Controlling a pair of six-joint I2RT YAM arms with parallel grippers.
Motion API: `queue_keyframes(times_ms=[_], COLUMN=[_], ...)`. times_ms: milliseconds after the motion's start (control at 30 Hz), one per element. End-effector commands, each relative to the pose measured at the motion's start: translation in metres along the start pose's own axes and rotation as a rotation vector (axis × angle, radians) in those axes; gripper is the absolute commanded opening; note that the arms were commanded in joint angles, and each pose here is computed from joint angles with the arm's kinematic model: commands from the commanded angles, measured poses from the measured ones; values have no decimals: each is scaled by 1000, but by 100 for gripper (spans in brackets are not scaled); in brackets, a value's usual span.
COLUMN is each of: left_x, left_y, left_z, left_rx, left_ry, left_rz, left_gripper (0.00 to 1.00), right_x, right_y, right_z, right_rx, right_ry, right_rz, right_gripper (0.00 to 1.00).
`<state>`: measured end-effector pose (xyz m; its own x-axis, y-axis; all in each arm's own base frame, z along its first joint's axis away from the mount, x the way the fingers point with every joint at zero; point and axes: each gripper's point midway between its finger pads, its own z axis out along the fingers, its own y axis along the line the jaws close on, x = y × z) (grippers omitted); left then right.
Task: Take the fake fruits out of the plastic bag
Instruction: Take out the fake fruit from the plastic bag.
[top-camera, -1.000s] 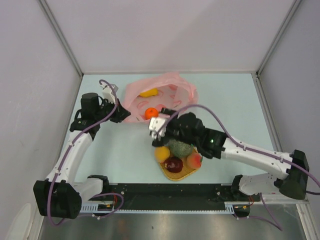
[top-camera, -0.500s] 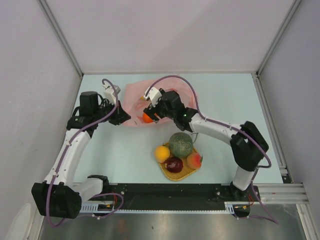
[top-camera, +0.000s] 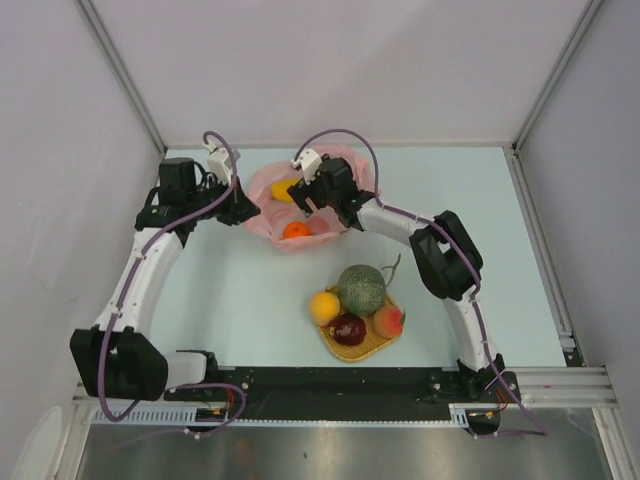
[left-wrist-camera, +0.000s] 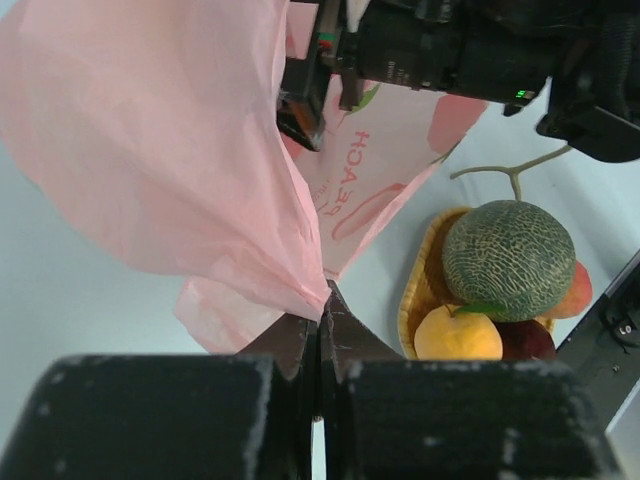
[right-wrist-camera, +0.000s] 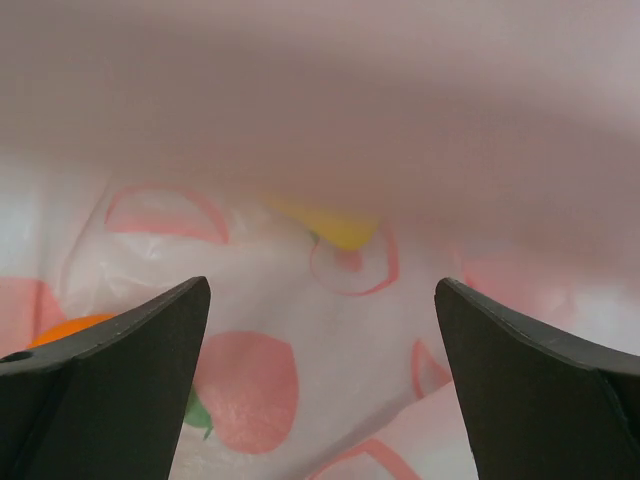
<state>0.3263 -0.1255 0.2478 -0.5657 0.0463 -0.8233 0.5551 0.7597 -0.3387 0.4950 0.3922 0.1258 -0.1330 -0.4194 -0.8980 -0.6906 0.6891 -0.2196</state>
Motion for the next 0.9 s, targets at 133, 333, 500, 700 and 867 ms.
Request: queue_keyframes(times_ms=[133,333,500,700,867], left_x=[-49,-70,-34,-28,-27], left_y=[-1,-4,18,22,22], left_z=[-16,-36,-19,-12,-11], left_rx=[-46,-110,-144,-143,-141], left_ry=[-109,-199,-77,-77,-80], left_rz=[88,199,151,126,114], left_gripper=[0,0,0,0,0], right_x=[-26,-67,-80,-76,-42], right_y=[136,204,171,124,119], right_z=[-49,-81,-49,-9,10], right_rx=[-412,-813,-593,-405,-420], right_ry=[-34,-158,-201,-204,-180], right_rz=[97,73,107,25,-103], right_gripper=[97,91,97,100,100])
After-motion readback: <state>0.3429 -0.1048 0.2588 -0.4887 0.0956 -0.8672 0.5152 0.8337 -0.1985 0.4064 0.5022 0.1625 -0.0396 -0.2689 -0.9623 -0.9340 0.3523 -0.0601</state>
